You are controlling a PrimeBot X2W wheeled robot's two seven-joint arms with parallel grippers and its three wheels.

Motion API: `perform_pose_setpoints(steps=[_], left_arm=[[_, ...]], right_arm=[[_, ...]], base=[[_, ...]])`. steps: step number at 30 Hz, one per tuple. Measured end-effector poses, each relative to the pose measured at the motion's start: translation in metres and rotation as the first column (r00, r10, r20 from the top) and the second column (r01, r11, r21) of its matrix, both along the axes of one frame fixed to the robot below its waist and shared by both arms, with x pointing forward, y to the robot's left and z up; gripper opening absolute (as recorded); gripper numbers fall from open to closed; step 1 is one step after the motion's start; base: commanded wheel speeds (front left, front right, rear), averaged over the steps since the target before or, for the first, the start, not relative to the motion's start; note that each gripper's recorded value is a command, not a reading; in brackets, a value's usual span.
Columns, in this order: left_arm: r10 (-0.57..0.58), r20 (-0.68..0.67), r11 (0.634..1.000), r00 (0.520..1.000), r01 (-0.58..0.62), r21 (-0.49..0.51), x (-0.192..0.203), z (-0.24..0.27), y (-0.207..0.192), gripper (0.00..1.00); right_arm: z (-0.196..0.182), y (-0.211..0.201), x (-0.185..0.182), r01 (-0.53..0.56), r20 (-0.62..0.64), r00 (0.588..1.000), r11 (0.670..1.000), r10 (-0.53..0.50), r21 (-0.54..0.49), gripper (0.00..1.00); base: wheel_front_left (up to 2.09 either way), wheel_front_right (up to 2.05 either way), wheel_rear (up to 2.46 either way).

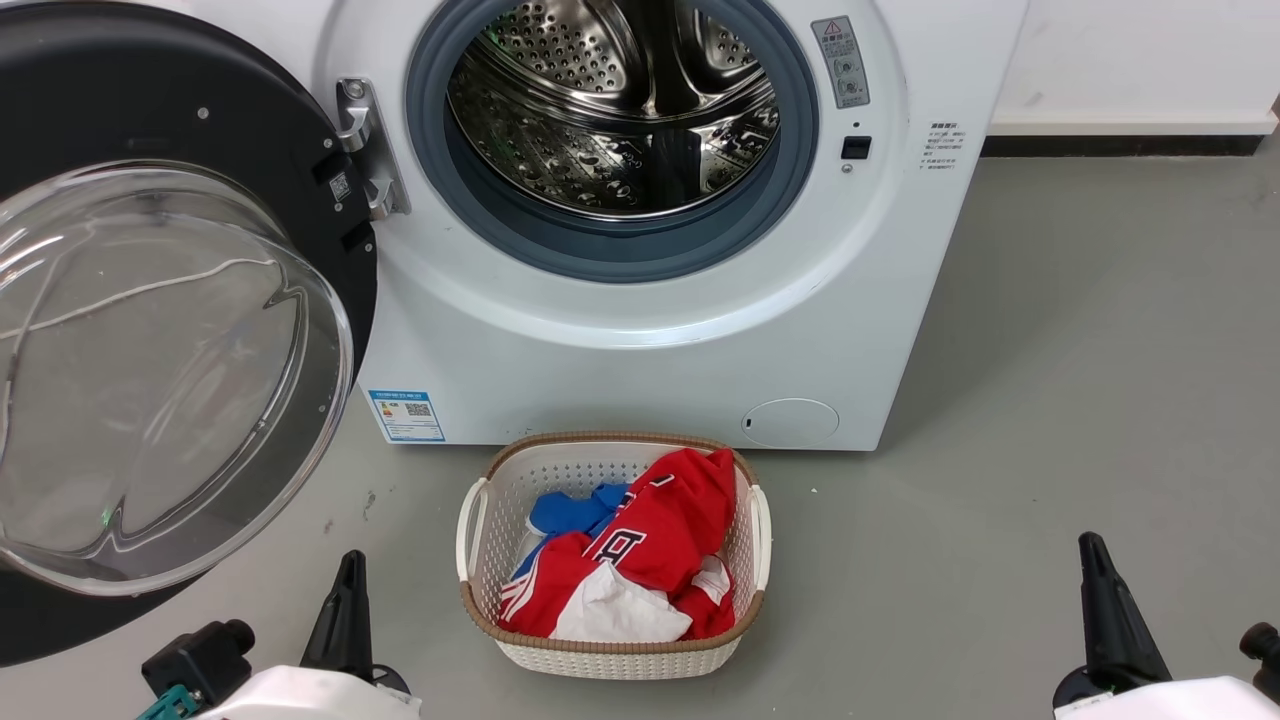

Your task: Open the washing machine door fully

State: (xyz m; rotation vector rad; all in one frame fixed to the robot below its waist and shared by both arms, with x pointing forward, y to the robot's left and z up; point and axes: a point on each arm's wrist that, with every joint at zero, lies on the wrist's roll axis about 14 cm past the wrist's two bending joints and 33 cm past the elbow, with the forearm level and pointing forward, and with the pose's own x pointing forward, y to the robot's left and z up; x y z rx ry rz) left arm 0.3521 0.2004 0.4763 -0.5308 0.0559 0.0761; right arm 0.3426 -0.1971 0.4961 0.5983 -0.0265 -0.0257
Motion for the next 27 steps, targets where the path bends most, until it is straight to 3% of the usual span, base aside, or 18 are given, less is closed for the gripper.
perform_pose_setpoints(steps=[12, 27], left_arm=[[0.018, -0.002, 0.983, 1.000, -0.018, -0.182, 0.006, 0.002, 0.002, 0.00], [0.028, -0.001, 0.927, 1.000, -0.026, -0.375, 0.012, 0.004, 0.003, 0.00]], right_arm=[[-0.001, -0.002, 0.008, 0.010, -0.012, 1.000, 0.985, -0.008, 0.172, 0.00], [-0.002, -0.003, 0.017, 0.012, -0.024, 1.000, 0.936, -0.004, 0.352, 0.00]], base=[[0.00, 0.00, 0.00], [0.00, 0.00, 0.00]])
